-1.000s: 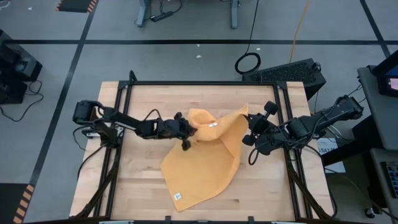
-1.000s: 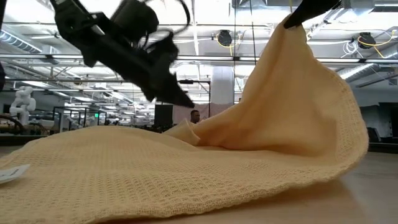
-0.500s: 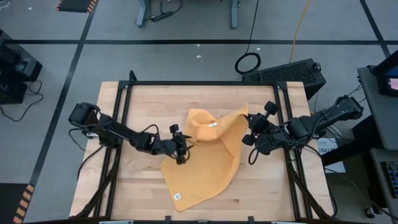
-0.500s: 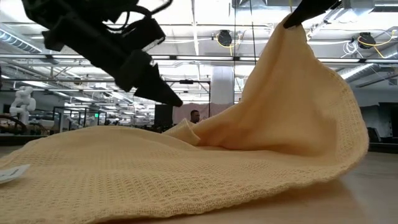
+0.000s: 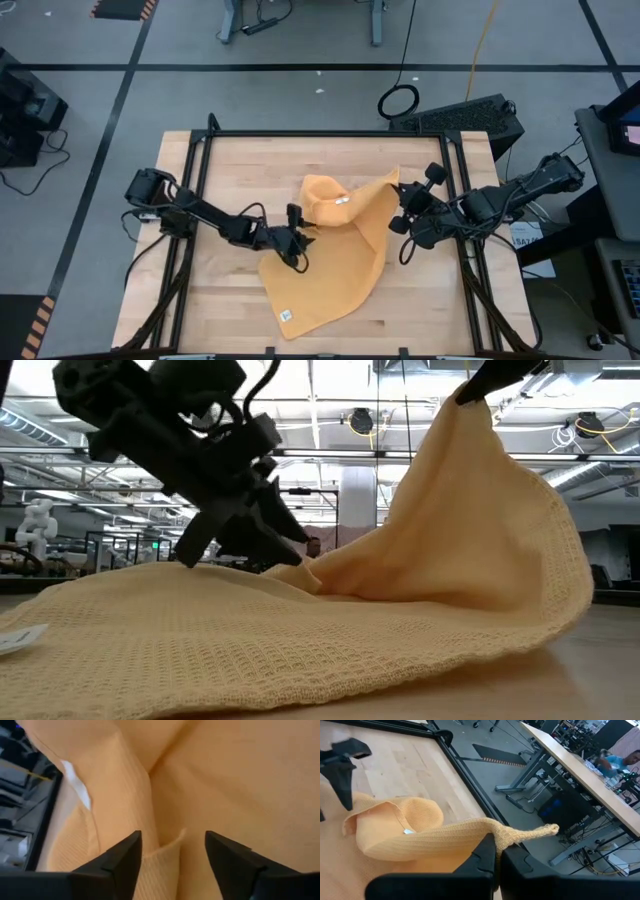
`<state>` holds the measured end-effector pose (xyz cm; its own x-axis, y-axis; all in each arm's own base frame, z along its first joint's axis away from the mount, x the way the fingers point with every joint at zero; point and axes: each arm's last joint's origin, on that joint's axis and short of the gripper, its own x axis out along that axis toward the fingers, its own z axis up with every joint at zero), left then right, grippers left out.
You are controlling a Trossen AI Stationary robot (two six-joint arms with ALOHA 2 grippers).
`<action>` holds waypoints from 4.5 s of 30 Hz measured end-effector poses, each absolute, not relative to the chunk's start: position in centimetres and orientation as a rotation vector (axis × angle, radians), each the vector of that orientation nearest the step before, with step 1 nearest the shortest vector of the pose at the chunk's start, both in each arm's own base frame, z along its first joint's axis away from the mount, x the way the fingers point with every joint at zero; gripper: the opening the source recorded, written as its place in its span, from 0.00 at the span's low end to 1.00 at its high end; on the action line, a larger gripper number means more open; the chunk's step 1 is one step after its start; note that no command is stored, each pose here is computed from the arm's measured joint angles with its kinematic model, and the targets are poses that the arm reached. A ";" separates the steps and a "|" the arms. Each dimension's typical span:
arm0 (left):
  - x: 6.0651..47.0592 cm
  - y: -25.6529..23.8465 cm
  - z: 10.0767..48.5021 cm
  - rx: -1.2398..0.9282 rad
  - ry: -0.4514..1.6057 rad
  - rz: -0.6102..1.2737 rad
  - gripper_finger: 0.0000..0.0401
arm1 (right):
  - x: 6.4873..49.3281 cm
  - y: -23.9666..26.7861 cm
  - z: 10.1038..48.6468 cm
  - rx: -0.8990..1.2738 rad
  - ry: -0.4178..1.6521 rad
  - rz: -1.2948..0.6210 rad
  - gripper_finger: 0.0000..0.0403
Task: Roll towel
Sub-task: Fold the yellow towel in
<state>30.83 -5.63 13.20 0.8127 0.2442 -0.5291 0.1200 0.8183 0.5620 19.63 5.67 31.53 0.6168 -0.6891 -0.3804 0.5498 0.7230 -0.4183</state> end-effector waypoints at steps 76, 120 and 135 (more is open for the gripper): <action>23.3 -0.7 28.4 0.320 0.331 0.031 0.00 | 17.9 1.9 30.4 -0.102 0.526 -0.762 0.00; 30.1 0.4 17.7 -0.255 0.429 0.783 0.71 | 18.3 2.0 29.1 -0.053 0.484 -0.777 0.00; 30.7 1.7 14.4 -0.306 0.476 0.893 0.96 | 18.3 2.0 29.1 -0.063 0.484 -0.773 0.00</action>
